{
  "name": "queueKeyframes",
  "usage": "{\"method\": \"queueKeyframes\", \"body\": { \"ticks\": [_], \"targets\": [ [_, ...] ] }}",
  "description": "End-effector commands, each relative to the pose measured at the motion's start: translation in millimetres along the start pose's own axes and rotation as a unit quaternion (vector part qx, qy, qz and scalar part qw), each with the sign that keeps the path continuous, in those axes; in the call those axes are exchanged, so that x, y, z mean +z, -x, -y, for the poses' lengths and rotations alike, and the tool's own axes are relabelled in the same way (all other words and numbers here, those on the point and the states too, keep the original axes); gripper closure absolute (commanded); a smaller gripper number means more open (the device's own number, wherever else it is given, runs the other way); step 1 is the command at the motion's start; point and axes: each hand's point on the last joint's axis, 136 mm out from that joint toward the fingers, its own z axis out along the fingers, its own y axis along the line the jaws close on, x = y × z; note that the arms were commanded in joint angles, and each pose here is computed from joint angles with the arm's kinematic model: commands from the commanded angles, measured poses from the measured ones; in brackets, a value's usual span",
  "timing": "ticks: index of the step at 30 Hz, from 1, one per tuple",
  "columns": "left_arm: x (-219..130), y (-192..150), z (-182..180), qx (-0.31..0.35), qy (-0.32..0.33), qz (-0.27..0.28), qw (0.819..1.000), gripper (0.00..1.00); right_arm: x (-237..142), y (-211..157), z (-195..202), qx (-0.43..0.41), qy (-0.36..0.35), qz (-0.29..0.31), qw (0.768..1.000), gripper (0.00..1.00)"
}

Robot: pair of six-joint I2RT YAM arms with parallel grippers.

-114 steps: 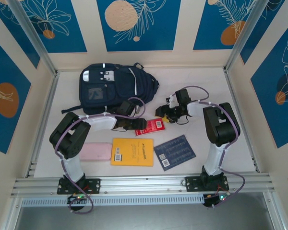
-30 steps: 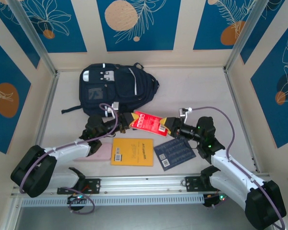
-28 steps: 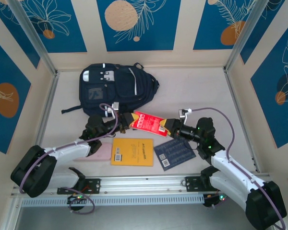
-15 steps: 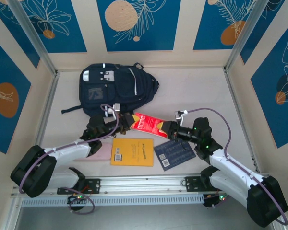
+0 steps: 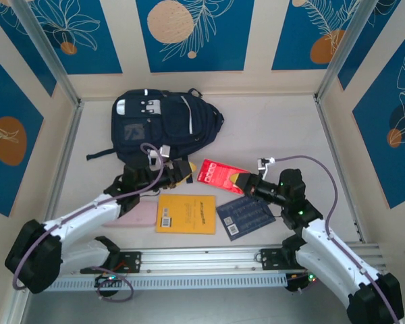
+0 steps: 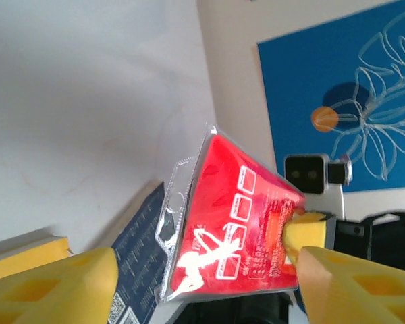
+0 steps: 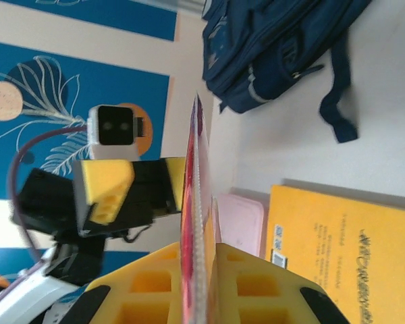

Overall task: Pack the student bag
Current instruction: Pass the loose stationery, then move the student bag to the top-center of the table.

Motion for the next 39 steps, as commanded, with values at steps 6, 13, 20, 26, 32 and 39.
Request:
{"method": "queueKeyframes", "body": {
  "ticks": [6, 13, 20, 26, 32, 39],
  "targets": [
    [-31.4, 83.8, -38.8, 0.101, 0.252, 0.065, 0.96, 0.1, -12.6, 15.4, 35.8, -0.014, -0.065, 0.04, 0.997, 0.9],
    [18.4, 158.2, -56.4, 0.16, 0.358, 0.036, 0.919, 0.05, -18.6, 27.0, 35.5, -0.051, -0.093, 0.056, 0.993, 0.9],
    [80.1, 205.2, -82.1, 0.192, 0.38, 0.011, 0.905, 0.1, -21.6, 32.5, 42.3, -0.049, -0.104, 0.064, 0.991, 0.89],
    [132.8, 213.5, -105.5, 0.178, 0.347, -0.026, 0.921, 0.23, -23.7, 33.5, 51.3, -0.036, -0.109, 0.064, 0.991, 0.9],
    [156.9, 191.1, -136.8, 0.146, 0.331, -0.075, 0.929, 0.28, -26.9, 37.5, 49.5, -0.028, -0.103, 0.069, 0.992, 0.89],
    [131.3, 151.9, -159.9, 0.082, 0.296, -0.083, 0.948, 0.3, -28.6, 40.3, 47.3, -0.028, -0.098, 0.072, 0.992, 0.89]
  ]
}}
